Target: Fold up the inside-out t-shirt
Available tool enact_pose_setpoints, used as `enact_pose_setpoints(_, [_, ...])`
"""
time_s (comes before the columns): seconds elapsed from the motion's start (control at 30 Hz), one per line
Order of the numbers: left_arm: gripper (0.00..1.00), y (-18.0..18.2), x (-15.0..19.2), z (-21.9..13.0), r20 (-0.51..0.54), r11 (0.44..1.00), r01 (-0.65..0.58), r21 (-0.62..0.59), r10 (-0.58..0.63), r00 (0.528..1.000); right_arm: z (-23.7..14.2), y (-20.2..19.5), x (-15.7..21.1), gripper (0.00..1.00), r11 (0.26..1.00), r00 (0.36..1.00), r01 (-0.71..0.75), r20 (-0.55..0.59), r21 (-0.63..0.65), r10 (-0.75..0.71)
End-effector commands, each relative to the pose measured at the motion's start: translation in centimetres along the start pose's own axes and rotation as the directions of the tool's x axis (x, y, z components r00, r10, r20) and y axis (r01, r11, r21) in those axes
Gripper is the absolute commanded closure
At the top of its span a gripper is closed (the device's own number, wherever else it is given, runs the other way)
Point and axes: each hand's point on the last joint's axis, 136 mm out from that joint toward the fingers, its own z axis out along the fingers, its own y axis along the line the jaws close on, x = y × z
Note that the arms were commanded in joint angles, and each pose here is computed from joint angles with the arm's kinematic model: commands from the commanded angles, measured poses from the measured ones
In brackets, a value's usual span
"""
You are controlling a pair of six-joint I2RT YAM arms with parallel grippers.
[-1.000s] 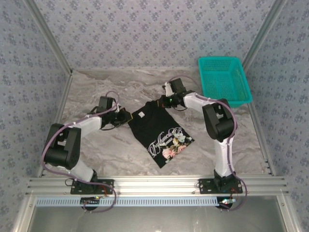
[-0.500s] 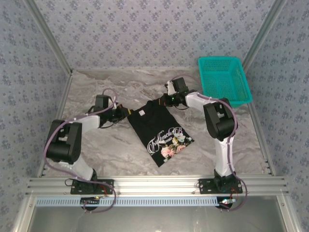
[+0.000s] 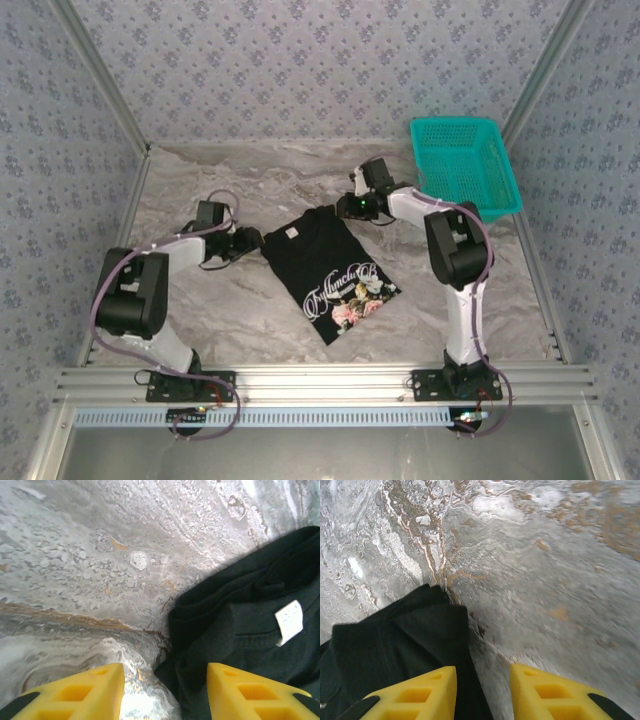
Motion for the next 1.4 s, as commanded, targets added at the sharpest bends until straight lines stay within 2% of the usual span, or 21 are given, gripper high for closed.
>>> enact_pose_setpoints(0.0, [0.46,-0.8,-0.3,-1.8,0.033,0.999,-0.04,-0.007,0.041,0.999,-4.8,1.1,-0.6,0.61,0.998,0.996,0.062,0.058,0.008,-0.063])
enact_pose_setpoints(0.07, [0.43,-1.8,0.1,-2.4,0.043,0.998,-0.06,0.016,0.059,0.997,-6.1,1.3,0.5,0.59,0.996,0.993,0.091,0.068,0.014,-0.091])
enact_pose_setpoints(0.17, [0.41,-4.1,1.2,-2.7,0.037,0.992,-0.11,0.058,0.108,0.993,-7.0,2.8,3.8,0.59,0.993,0.993,0.116,0.018,-0.021,-0.116])
enact_pose_setpoints(0.27, [0.41,-6.4,2.4,-2.3,0.01,0.984,-0.152,0.094,0.151,0.988,-6.6,3.1,9.6,0.59,0.992,0.985,0.127,-0.118,-0.026,-0.129])
enact_pose_setpoints(0.4, [0.42,-7.9,2.9,-0.7,-0.029,0.978,-0.18,0.105,0.184,0.983,-6.7,2.8,14.4,0.61,0.992,0.964,0.126,-0.237,-0.005,-0.123])
enact_pose_setpoints(0.67, [0.44,-7.9,2.3,4.0,-0.107,0.977,-0.187,0.101,0.198,0.974,-6.5,1.4,20.3,0.65,0.997,0.933,0.05,-0.36,0.052,-0.028])
enact_pose_setpoints(0.87, [0.44,-8.9,1.3,5.3,-0.12,0.963,-0.243,0.12,0.257,0.959,-6.5,5.0,23.3,0.65,0.999,0.938,-0.023,-0.347,-0.03,0.011])
enact_pose_setpoints(0.97, [0.43,-10.0,0.5,5.2,-0.116,0.953,-0.268,0.143,0.285,0.952,-7.1,6.1,22.2,0.63,1.0,0.953,-0.005,-0.302,-0.027,-0.003])
enact_pose_setpoints(1.17, [0.41,-12.5,-2.0,1.7,-0.022,0.934,-0.319,0.164,0.326,0.945,-9.4,4.6,13.8,0.5,0.999,0.992,0.046,-0.116,0.021,-0.044])
enact_pose_setpoints(1.23, [0.4,-12.0,-2.8,0.4,0.015,0.939,-0.316,0.134,0.317,0.948,-9.5,3.9,11.3,0.43,0.997,0.996,0.06,-0.066,0.038,-0.058])
enact_pose_setpoints(1.3, [0.37,-10.1,-3.2,-0.6,0.03,0.958,-0.274,0.08,0.272,0.962,-9.1,2.7,9.2,0.35,0.997,0.997,0.056,-0.048,0.052,-0.053])
enact_pose_setpoints(1.37, [0.34,-8.0,-3.1,-1.1,0.034,0.975,-0.218,0.051,0.217,0.976,-8.3,1.8,8.0,0.32,0.997,0.998,0.049,-0.049,0.056,-0.046])
